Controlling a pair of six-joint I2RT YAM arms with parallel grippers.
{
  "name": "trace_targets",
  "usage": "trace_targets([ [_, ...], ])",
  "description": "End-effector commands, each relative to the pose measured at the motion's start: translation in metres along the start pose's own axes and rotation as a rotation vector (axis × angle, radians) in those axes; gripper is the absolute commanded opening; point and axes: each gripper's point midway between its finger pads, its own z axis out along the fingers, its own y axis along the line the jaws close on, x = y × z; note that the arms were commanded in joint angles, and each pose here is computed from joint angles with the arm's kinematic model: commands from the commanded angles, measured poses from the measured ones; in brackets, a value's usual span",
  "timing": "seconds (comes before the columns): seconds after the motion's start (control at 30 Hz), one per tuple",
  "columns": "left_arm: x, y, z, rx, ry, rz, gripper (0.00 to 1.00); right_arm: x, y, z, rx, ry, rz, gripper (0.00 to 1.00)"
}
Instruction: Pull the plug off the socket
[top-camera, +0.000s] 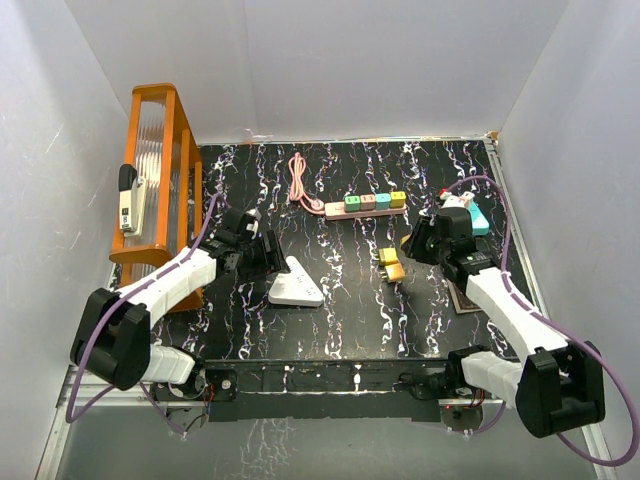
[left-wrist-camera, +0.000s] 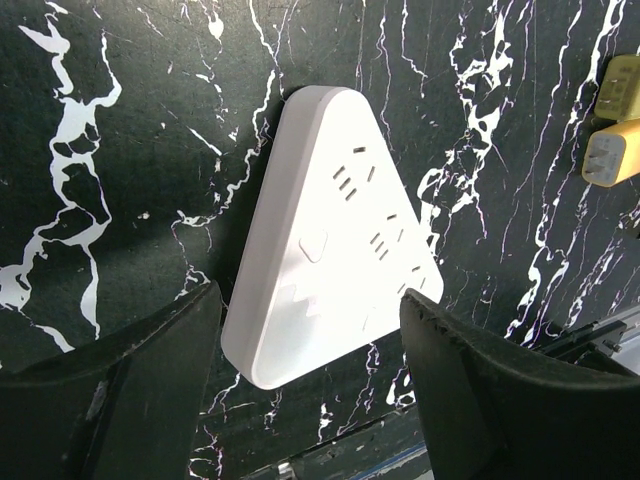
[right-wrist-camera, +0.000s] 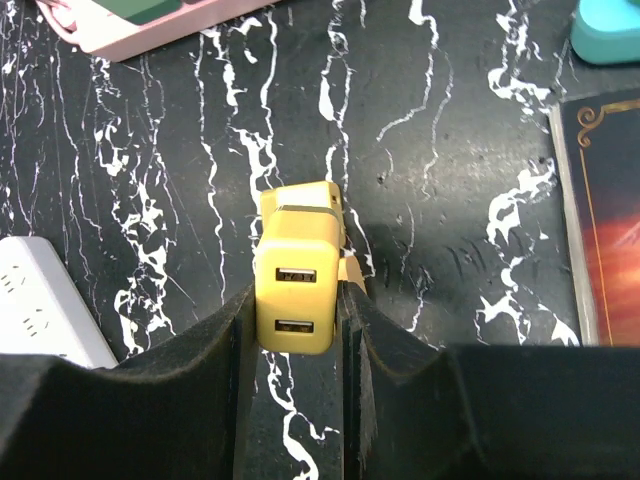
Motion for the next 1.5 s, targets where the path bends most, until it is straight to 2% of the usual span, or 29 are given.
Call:
trace_targets([
  [0.0,0.0,-0.007,-0.014,0.031,-0.007,0.008,0.71,0.007,-0.003,-0.01,-0.032,0.021,0.083,0.0],
  [0.23,0.004,-0.011,-0.023,0.062,-0.008,0.007,0.74,0.044,-0.009,-0.01,-0.085,0.142,0.176,0.0],
  [0.43,0.003,-0.015,-0.024,0.079,-0.004,0.02,0.77,0.044,-0.01,-0.021,-0.06,0.128,0.228,0.0],
  [0.53,0.002,-0.02,-0.023,0.1,0.004,0.027,0.78,0.052,-0.007,-0.025,-0.068,0.17,0.263,0.0],
  [0.67,0.001,-0.025,-0.022,0.118,0.008,0.025,0.78,0.072,0.016,-0.035,-0.191,0.296,0.313,0.01],
  [0.77,0.0,-0.026,-0.021,0.121,0.007,0.032,0.79,0.081,0.026,-0.035,-0.265,0.316,0.34,0.05],
  [1.0,0.003,-0.029,-0.023,0.127,0.014,0.041,0.79,0.1,0.01,-0.018,-0.203,0.35,0.34,0.07],
  [1.1,0.004,-0.026,-0.026,0.116,0.01,0.046,0.79,0.105,0.001,-0.013,-0.162,0.35,0.335,0.13],
  [1.23,0.007,-0.023,-0.026,0.109,0.009,0.045,0.79,0.11,-0.007,-0.009,-0.128,0.333,0.342,0.29],
  [1.47,0.006,-0.024,-0.03,0.111,0.001,0.048,0.79,0.1,-0.023,-0.007,-0.039,0.268,0.337,0.5],
])
